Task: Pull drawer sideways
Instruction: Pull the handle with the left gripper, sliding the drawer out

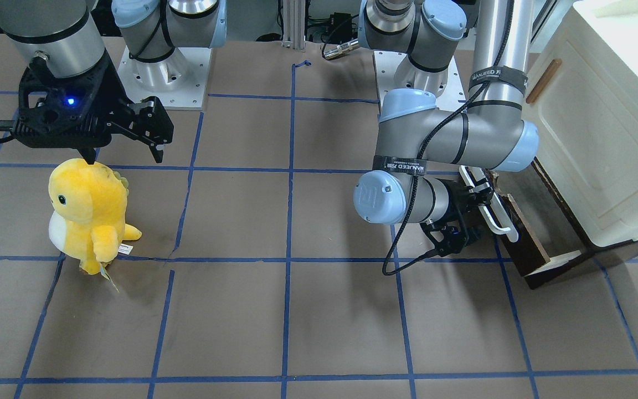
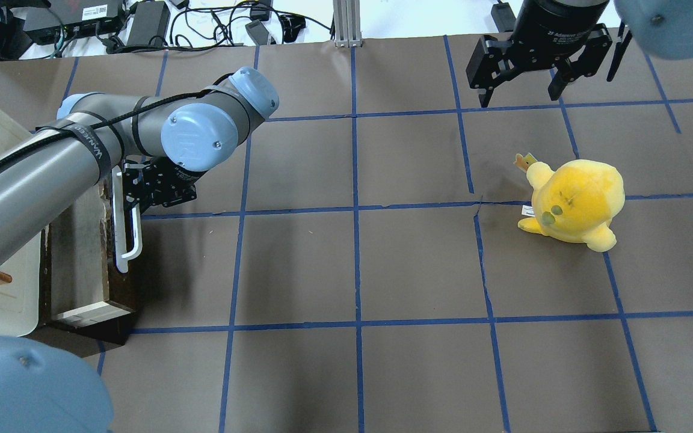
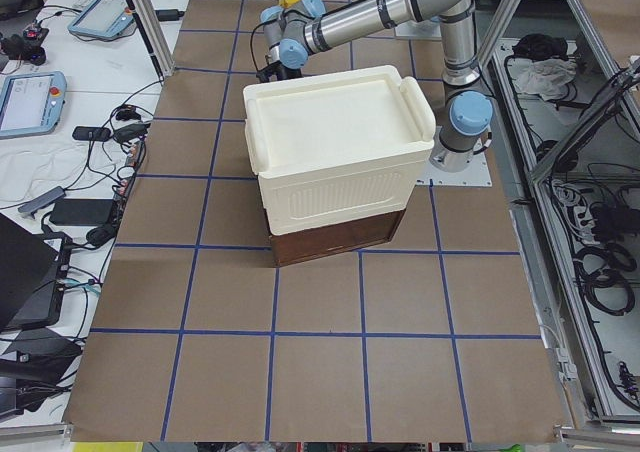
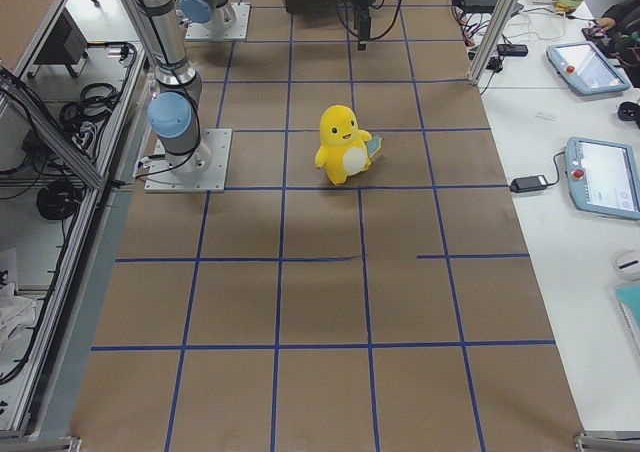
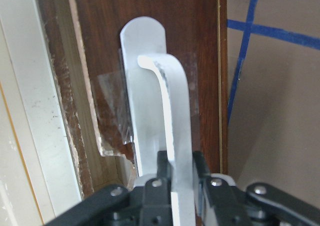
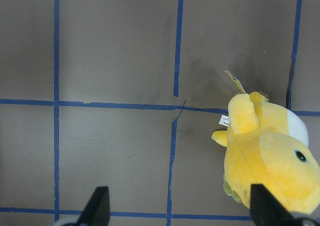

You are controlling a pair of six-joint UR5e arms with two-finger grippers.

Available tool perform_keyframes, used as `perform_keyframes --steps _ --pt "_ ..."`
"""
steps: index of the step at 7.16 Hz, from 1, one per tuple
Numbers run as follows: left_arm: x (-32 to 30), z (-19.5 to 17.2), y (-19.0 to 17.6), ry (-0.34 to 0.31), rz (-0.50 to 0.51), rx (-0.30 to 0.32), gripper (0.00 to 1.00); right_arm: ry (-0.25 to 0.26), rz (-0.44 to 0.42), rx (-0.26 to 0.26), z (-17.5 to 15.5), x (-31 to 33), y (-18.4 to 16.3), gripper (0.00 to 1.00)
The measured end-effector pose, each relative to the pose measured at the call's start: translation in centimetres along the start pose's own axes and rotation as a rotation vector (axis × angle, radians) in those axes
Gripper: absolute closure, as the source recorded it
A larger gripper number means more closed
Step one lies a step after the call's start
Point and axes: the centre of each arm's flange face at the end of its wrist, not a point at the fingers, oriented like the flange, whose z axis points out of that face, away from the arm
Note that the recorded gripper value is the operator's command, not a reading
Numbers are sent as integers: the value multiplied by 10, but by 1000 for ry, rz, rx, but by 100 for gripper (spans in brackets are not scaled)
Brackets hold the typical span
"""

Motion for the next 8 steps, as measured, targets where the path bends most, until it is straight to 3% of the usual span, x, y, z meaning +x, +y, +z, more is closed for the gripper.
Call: perform_keyframes --steps 8 --pt "24 -32 1 3 -11 -1 100 -1 0 0 0 0 0 0"
